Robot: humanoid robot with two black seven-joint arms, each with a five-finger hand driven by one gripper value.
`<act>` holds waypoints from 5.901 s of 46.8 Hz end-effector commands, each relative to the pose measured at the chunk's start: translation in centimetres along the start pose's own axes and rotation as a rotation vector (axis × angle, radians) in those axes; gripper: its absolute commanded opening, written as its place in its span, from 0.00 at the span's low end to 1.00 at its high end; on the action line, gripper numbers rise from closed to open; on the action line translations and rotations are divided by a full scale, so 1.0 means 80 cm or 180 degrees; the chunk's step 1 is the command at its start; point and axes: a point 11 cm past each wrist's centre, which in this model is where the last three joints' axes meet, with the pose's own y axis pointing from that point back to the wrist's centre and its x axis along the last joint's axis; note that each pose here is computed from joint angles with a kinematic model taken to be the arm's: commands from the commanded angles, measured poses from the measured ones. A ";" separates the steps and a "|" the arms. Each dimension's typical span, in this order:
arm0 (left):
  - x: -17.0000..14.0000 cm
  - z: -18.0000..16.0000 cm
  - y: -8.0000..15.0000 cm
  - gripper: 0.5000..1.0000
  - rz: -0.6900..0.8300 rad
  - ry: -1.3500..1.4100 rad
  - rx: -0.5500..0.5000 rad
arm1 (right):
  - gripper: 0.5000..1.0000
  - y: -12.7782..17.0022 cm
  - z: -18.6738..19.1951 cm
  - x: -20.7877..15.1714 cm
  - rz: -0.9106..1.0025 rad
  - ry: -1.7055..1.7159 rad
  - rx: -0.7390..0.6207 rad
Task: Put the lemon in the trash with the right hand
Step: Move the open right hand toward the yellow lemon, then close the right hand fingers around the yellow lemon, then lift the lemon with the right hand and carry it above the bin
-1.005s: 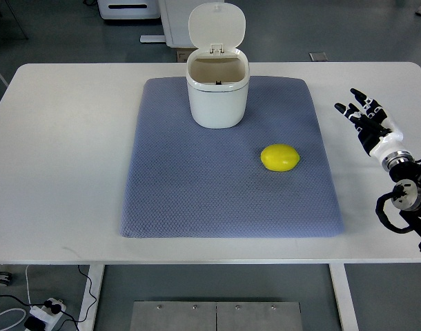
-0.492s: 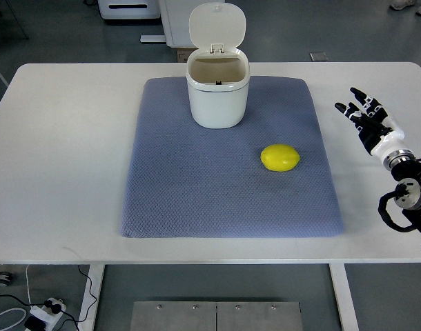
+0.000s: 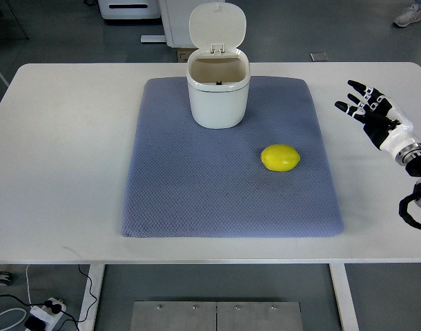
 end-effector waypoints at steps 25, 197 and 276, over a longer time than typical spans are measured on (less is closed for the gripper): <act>0.000 0.000 0.000 1.00 0.0000 0.0000 0.0001 | 1.00 0.018 0.008 -0.042 -0.0683 0.1074 -0.0182; 0.000 0.000 0.000 1.00 0.0000 0.0000 0.0001 | 0.07 0.026 0.065 -0.142 -0.1048 0.2471 -0.0295; 0.000 0.000 0.000 1.00 0.0000 0.0000 0.0001 | 0.12 -0.030 -0.116 -0.112 -0.0606 0.2436 0.0304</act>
